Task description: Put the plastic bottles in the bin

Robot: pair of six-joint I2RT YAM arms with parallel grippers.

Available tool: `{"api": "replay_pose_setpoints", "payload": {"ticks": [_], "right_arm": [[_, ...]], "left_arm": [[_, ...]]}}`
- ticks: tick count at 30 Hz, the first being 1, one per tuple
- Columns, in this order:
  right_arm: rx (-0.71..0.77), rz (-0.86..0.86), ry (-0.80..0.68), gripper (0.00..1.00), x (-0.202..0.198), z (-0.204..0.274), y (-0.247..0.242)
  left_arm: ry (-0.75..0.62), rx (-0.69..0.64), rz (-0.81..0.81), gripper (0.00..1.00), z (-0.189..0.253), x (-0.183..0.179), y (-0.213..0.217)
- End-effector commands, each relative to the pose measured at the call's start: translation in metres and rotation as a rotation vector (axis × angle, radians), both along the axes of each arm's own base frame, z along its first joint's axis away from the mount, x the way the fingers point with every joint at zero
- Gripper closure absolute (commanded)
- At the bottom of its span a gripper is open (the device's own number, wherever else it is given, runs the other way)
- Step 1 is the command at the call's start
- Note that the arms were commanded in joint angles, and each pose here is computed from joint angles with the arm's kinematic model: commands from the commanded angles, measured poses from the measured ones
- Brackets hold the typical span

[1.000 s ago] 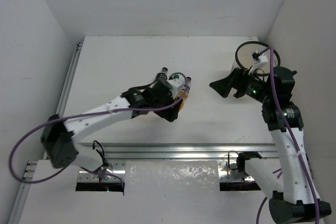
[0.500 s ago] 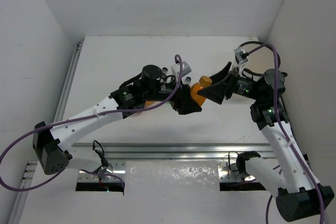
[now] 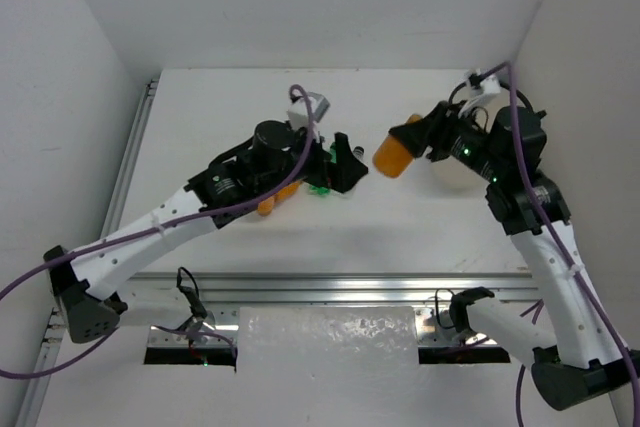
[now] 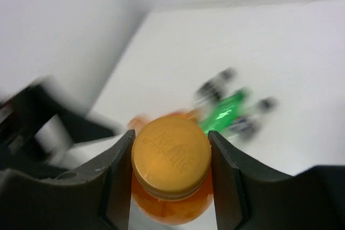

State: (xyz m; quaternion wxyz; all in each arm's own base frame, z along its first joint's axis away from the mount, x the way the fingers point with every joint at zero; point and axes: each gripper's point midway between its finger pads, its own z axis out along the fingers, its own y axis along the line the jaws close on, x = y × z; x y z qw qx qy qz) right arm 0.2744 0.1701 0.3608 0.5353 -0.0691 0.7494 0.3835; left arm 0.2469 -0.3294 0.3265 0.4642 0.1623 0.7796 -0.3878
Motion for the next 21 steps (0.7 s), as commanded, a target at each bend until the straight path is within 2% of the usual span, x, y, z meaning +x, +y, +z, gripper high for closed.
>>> {"api": "replay_pose_setpoints", "payload": {"ticks": [1,2,3,5,8,12,14,15,16,21], "right_arm": [[-0.277,-0.628,-0.018,1.0,0.04,0.023,-0.113],[-0.322,-0.725,-0.003,1.0,0.045,0.025,-0.133],[-0.348,-0.815,-0.009,1.0,0.049,0.037,-0.15],[-0.437,-0.986,0.063,1.0,0.068,0.022,-0.197],[-0.498,-1.183,0.106,1.0,0.095,-0.001,-0.246],[-0.544,-1.247,0.147,1.0,0.128,-0.022,-0.278],[-0.572,-1.232,0.181,0.93,0.144,-0.037,-0.285],[-0.596,-1.223,0.17,0.82,0.149,-0.034,-0.287],[-0.601,-1.215,0.182,0.03,0.151,-0.036,-0.286],[-0.506,-1.125,0.203,0.01,0.147,-0.03,-0.264]], "left_arm": [[0.043,0.065,0.571,0.0,0.001,0.031,0.102],[0.08,0.141,0.652,0.0,-0.021,0.029,0.126],[0.086,0.166,0.772,0.0,-0.027,0.039,0.155],[0.157,0.184,0.892,0.0,-0.046,0.049,0.195],[0.19,0.202,0.95,0.0,-0.061,0.056,0.218],[0.205,0.224,0.997,0.0,-0.068,0.064,0.23],[0.216,0.234,1.021,0.0,-0.071,0.064,0.233],[0.224,0.228,1.036,0.0,-0.073,0.064,0.235],[0.226,0.234,1.041,0.0,-0.076,0.064,0.236],[0.258,0.218,1.035,0.0,-0.092,0.066,0.231]]}}
